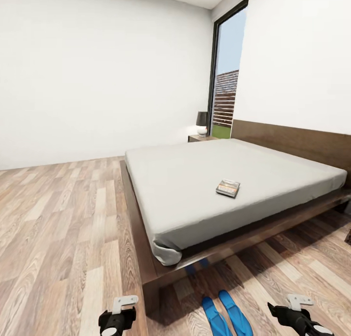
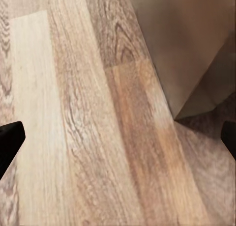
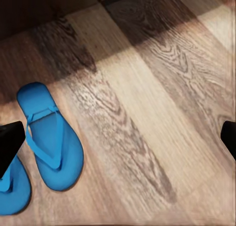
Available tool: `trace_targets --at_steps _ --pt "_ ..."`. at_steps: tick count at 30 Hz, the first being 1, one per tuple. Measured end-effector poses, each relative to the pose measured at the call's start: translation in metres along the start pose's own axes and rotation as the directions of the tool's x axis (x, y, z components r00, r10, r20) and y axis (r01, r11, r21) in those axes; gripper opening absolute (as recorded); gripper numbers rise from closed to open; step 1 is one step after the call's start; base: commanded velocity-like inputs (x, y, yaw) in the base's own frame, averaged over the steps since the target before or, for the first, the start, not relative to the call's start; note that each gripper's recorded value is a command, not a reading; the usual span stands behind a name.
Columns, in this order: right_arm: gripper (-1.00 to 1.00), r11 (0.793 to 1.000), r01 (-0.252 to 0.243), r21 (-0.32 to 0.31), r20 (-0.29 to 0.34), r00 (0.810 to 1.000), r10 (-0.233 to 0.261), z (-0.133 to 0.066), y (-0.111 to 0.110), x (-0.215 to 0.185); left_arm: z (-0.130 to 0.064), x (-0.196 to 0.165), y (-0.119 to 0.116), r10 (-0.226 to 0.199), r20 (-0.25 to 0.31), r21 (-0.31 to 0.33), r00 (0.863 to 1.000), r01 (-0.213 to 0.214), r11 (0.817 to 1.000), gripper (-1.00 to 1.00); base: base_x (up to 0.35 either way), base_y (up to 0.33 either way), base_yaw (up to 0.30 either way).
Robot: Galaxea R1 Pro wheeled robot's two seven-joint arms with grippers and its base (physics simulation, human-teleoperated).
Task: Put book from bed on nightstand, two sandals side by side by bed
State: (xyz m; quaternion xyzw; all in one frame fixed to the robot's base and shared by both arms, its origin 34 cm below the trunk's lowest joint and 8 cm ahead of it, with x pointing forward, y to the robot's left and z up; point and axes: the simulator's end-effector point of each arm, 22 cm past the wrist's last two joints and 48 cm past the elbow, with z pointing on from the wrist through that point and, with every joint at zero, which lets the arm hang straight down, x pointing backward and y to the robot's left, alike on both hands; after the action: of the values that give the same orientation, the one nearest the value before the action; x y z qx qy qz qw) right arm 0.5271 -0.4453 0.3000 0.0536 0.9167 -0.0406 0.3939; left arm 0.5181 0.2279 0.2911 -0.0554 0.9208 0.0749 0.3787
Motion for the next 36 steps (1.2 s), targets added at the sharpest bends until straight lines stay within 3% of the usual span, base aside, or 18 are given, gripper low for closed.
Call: trace_targets --at_steps 21,36 --pt "1.0 1.0 -0.003 -0.001 0.014 1.0 0.003 -0.022 0.0 -0.044 -0.023 -0.043 0.002 -0.001 0.014 0.001 1.0 0.001 1.0 1.0 0.0 0.0 -0.285" --pt "1.0 1.0 -0.003 -0.001 0.019 1.0 0.003 -0.04 0.0 -0.076 -0.042 -0.078 0.003 0.0 0.033 0.003 0.999 0.0 1.0 1.0 -0.127 0.0 -0.286"
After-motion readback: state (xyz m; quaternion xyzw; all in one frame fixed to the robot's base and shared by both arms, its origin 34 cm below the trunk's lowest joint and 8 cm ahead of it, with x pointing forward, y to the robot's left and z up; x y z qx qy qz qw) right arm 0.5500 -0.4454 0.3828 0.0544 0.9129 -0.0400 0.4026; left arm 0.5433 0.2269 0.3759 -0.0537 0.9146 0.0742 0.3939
